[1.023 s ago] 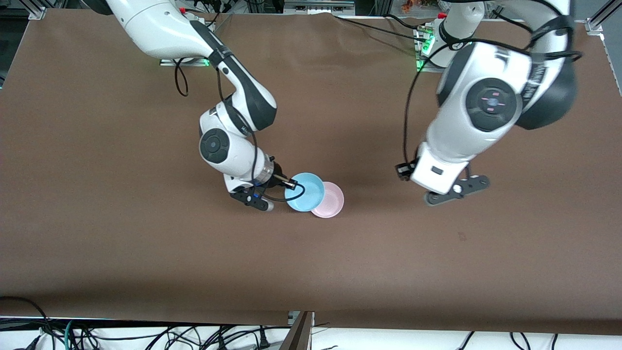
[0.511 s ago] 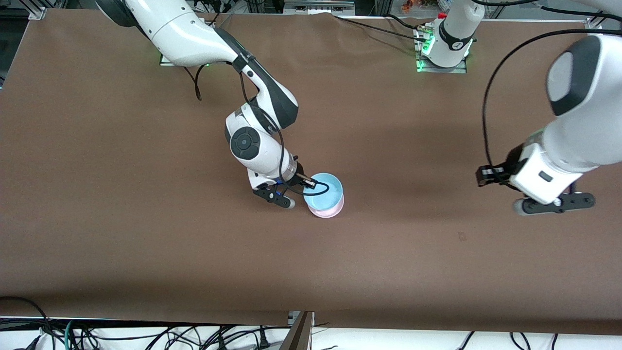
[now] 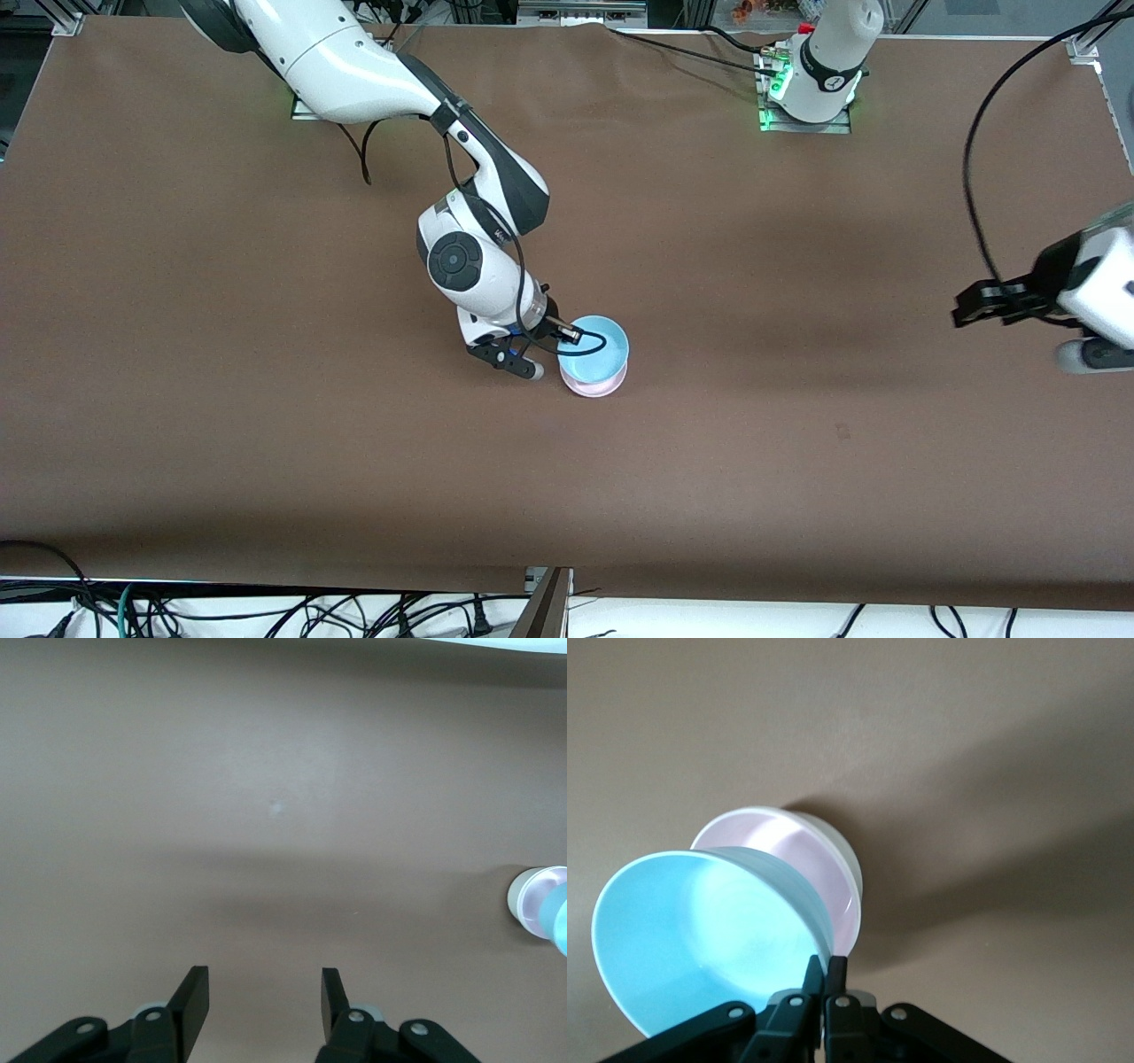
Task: Stack pink and blue bowls on white bowl
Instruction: 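Lower the blue bowl onto the pink bowl and open the right gripper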
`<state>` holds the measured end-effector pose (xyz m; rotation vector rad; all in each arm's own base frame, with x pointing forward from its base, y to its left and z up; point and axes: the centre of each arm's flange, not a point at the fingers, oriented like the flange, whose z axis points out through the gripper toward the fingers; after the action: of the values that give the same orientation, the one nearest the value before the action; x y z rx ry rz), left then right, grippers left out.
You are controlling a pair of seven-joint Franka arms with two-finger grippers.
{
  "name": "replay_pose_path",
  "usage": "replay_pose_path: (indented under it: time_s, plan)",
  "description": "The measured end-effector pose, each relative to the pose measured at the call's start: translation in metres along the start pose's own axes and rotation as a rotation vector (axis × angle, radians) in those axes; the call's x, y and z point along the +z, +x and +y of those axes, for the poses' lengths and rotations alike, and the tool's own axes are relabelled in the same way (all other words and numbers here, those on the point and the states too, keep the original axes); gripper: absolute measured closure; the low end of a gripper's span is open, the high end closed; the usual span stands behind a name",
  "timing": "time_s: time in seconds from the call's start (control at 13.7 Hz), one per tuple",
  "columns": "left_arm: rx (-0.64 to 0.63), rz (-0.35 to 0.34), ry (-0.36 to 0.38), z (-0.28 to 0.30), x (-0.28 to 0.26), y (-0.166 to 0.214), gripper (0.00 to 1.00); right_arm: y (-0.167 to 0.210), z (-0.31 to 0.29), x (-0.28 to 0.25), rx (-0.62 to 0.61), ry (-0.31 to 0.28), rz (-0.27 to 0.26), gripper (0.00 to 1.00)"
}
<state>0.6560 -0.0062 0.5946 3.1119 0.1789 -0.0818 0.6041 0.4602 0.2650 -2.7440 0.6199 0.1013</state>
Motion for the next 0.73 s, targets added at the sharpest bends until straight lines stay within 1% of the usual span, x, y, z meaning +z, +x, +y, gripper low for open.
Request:
replay_pose_path:
  time_s: [0.15,0.22,0.29,0.37,0.44,0.58,0.73]
  plan:
    - [-0.016,-0.036,0.001,-0.016,-0.002,-0.006,0.29,0.005,0.001,-0.001,0.004,0.003,0.008,0.98]
    - [-0.016,-0.049,0.002,-0.016,-0.001,-0.007,0.29,0.005,0.001,0.001,0.005,0.002,0.009,0.98]
    - [-0.014,-0.056,0.002,-0.014,0.000,-0.008,0.24,0.005,0.002,0.003,0.005,0.002,0.008,0.98]
    - [-0.012,-0.058,0.002,-0.013,0.000,-0.008,0.24,0.005,0.002,0.005,0.005,0.002,0.008,0.98]
    - [-0.012,-0.058,0.002,-0.013,0.000,-0.008,0.19,0.004,0.002,0.006,0.004,0.004,0.009,0.98]
    - [-0.014,-0.058,0.002,-0.014,0.000,-0.008,0.01,0.003,0.000,0.008,0.002,0.016,0.017,0.98]
    - [-0.016,-0.058,0.002,-0.015,0.000,-0.008,0.00,0.003,-0.001,0.011,0.001,0.022,0.021,0.98]
